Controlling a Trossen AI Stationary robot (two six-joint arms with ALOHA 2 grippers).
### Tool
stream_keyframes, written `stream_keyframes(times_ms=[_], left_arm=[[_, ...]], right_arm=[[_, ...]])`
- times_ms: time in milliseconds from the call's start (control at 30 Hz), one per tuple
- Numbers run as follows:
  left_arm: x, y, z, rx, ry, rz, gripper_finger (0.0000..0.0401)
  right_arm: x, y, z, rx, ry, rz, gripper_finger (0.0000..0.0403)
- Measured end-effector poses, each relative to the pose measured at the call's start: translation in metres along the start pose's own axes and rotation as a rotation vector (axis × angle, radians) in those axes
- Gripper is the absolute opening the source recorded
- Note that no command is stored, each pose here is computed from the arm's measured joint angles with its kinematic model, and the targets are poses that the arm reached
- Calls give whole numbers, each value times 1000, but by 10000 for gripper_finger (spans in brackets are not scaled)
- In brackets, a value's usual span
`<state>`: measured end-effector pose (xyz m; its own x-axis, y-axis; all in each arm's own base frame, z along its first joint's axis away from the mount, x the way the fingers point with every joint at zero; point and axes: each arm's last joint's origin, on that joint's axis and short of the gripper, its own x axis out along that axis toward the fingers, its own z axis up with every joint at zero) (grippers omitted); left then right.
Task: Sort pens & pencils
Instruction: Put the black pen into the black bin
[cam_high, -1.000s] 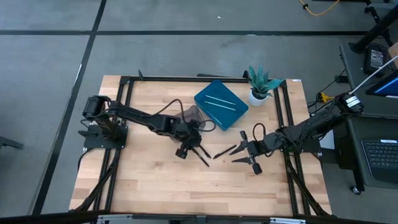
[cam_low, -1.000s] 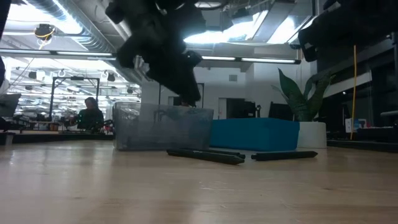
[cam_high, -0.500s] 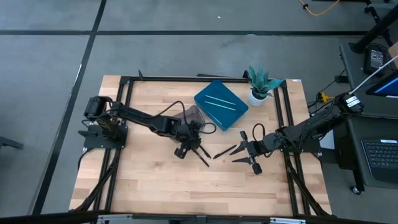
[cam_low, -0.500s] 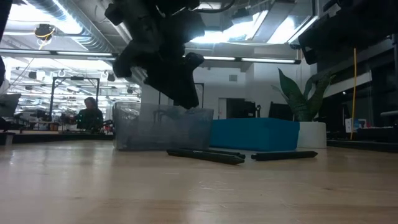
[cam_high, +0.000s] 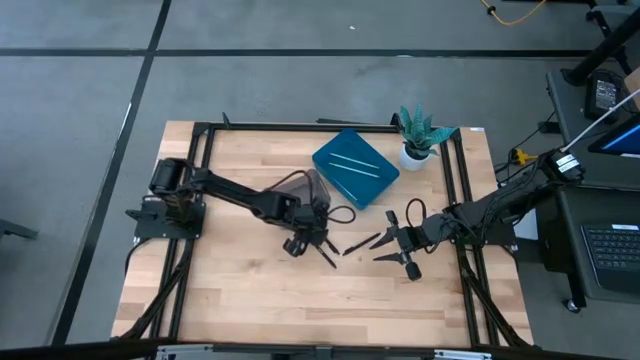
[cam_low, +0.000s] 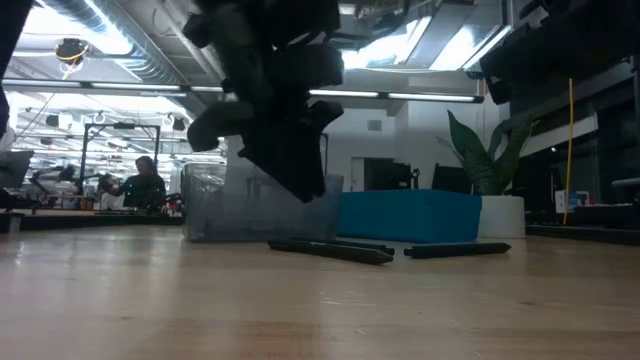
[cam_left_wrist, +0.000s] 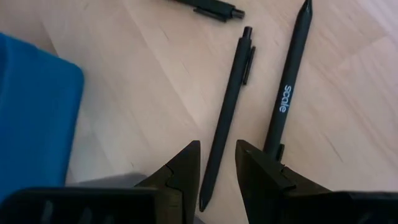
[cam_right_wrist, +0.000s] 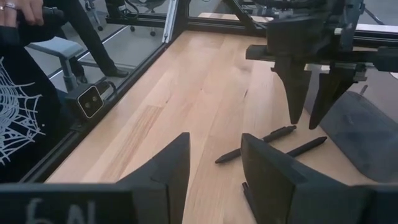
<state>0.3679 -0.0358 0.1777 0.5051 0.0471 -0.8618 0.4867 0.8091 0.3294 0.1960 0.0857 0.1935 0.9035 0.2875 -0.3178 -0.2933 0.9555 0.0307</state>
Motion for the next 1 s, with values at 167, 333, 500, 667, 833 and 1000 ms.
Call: stream_keyframes(times_ms=[167, 333, 500, 667, 833, 1000], left_arm=[[3, 4, 8, 2, 24, -28, 96], [17, 4, 10, 21, 74, -59, 96], [32, 3, 11, 37, 124, -83, 96], [36, 3, 10, 39, 147, -94, 96], [37, 7, 8, 26, 139, -104, 96], [41, 9, 5, 14, 128, -140, 96]], right_arm=[[0, 0, 0, 0, 2, 0, 145], [0, 0, -1, -1, 9, -1, 145], [0, 0, -2, 1, 18, -1, 145], [0, 0, -2, -1, 23, -2, 145], [0, 0, -2, -2, 24, -2, 145], [0, 0, -2, -2, 24, -2, 145]])
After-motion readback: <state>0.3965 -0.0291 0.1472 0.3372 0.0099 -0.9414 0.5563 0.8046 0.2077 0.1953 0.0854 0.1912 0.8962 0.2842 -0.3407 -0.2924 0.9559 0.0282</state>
